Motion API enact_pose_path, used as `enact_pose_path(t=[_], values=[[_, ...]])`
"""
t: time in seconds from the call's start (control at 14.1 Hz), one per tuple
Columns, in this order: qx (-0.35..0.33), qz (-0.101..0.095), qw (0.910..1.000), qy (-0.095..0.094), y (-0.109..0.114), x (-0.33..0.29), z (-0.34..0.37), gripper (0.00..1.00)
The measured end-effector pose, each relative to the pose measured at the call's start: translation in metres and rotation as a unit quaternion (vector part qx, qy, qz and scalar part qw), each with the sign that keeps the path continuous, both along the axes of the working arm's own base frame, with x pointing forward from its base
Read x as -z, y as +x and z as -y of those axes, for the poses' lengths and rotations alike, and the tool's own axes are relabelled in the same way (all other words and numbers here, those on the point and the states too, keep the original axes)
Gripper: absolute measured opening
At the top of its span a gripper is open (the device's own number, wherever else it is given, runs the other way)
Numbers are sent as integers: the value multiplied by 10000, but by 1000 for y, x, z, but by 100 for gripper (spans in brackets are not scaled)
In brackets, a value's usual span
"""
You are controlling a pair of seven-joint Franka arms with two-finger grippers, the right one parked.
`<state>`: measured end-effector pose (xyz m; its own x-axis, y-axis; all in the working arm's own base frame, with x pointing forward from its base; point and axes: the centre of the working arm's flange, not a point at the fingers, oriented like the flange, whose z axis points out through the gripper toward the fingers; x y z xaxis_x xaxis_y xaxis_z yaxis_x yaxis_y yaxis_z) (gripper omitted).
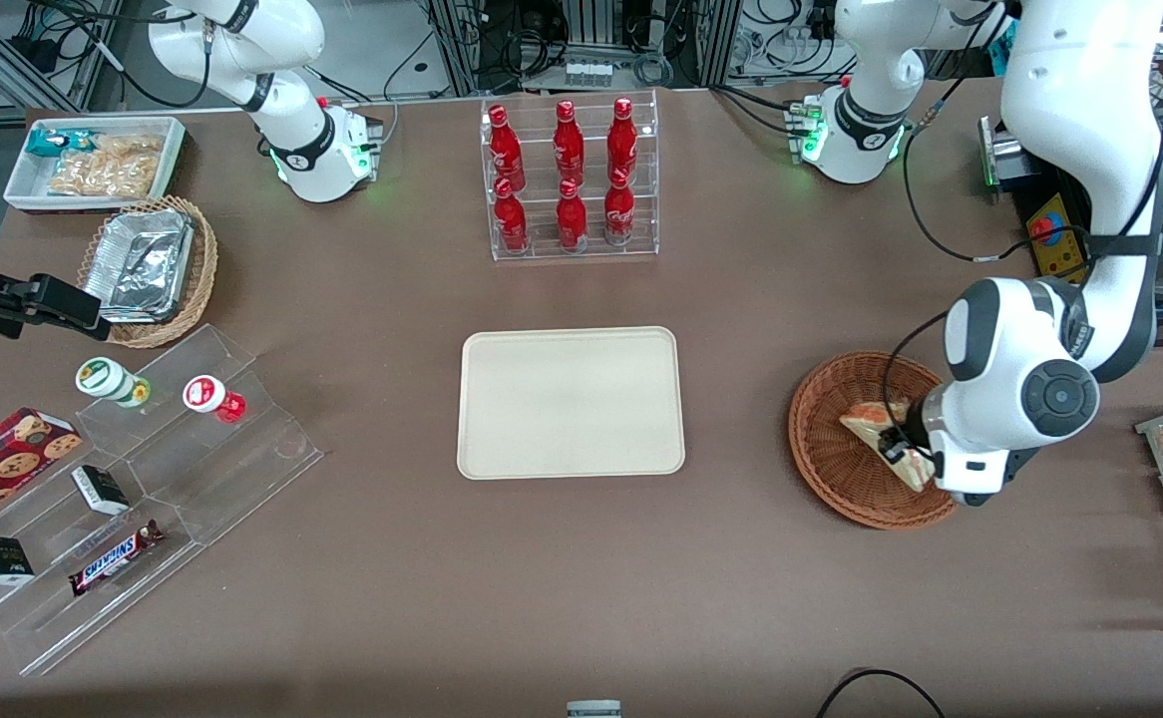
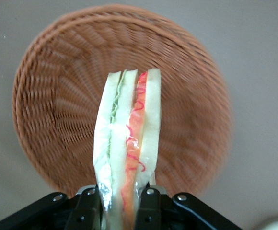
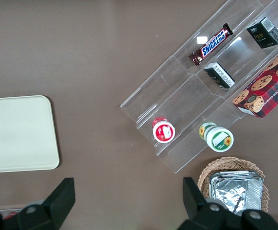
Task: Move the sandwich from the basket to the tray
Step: 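Lower the left gripper and grasp the triangular sandwich in the basket, then lift the sandwich and carry it over the cream tray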
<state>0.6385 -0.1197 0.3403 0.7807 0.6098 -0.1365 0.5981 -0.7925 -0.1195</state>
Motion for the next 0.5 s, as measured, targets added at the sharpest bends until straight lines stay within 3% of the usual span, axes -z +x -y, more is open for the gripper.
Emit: enact_pose_path(t=[0.21,0.5], values=[[490,173,9986,-21,-10,-30,106,27],[1465,124,9891,-65,-47,5,249,30]])
